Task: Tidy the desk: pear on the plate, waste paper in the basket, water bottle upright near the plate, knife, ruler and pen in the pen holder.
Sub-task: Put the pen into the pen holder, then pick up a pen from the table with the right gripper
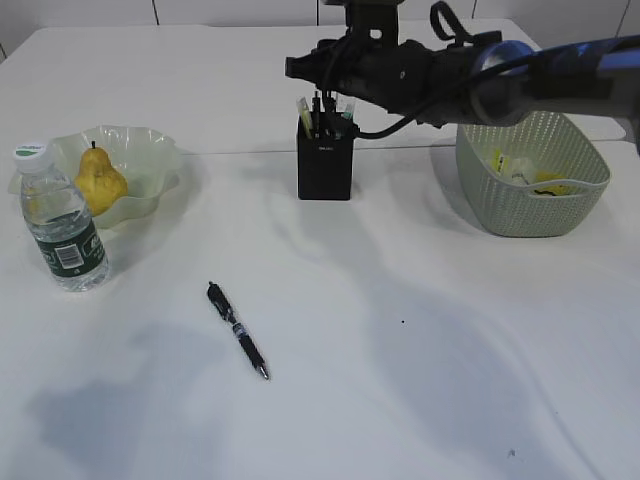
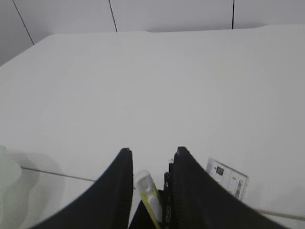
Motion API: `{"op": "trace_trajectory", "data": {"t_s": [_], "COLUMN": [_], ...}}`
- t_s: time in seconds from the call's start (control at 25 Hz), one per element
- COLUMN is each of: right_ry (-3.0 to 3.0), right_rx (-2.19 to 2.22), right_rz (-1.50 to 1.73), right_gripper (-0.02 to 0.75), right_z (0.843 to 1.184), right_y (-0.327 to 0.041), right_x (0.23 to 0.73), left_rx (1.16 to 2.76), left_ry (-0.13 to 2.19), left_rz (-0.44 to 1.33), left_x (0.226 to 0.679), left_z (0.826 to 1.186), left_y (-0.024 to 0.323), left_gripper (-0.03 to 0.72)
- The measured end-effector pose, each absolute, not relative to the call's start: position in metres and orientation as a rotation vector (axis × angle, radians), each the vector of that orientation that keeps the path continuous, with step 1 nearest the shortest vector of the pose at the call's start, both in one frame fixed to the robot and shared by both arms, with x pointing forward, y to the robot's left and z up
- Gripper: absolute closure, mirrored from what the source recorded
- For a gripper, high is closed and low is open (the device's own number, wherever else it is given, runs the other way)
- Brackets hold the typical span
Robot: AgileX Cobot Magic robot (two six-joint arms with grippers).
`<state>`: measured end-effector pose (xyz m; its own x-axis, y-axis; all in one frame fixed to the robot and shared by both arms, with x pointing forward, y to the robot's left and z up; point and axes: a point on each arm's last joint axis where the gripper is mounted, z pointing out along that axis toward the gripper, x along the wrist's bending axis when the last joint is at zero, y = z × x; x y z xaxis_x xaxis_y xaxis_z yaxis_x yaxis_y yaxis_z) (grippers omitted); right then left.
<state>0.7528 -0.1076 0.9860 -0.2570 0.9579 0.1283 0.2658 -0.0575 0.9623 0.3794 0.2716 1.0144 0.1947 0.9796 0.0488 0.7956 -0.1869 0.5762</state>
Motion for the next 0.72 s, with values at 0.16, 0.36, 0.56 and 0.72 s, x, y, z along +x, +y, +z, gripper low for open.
{"op": "trace_trajectory", "data": {"t_s": [0.16,0.36,0.56,0.72], "right_ry": [1.592,1.719,1.827,1.937], "right_rx": [1.327,1.358,1.369,1.38], "right_rz": [1.372,1.356,1.339,1.304], "right_gripper": [0.49,0.49,0.489,0.489], "right_z": [1.007,1.02,1.035,1.042], "right_y": [-0.107,-0.104,-0.103,-0.102], "right_x": [0.747,0.736,0.724,0.714], "left_rx": [2.051,2.051,2.051,2.051], "left_ry": [1.657,1.657,1.657,1.657], "left_rz": [0.581,0.581,0.581,0.581], "left_x": [0.379,0.379,0.379,0.379], "left_z": [1.014,1.014,1.014,1.014], "left_y": [0.272,0.272,0.272,0.272], "left_gripper": [0.451,0.451,0.451,0.451]}}
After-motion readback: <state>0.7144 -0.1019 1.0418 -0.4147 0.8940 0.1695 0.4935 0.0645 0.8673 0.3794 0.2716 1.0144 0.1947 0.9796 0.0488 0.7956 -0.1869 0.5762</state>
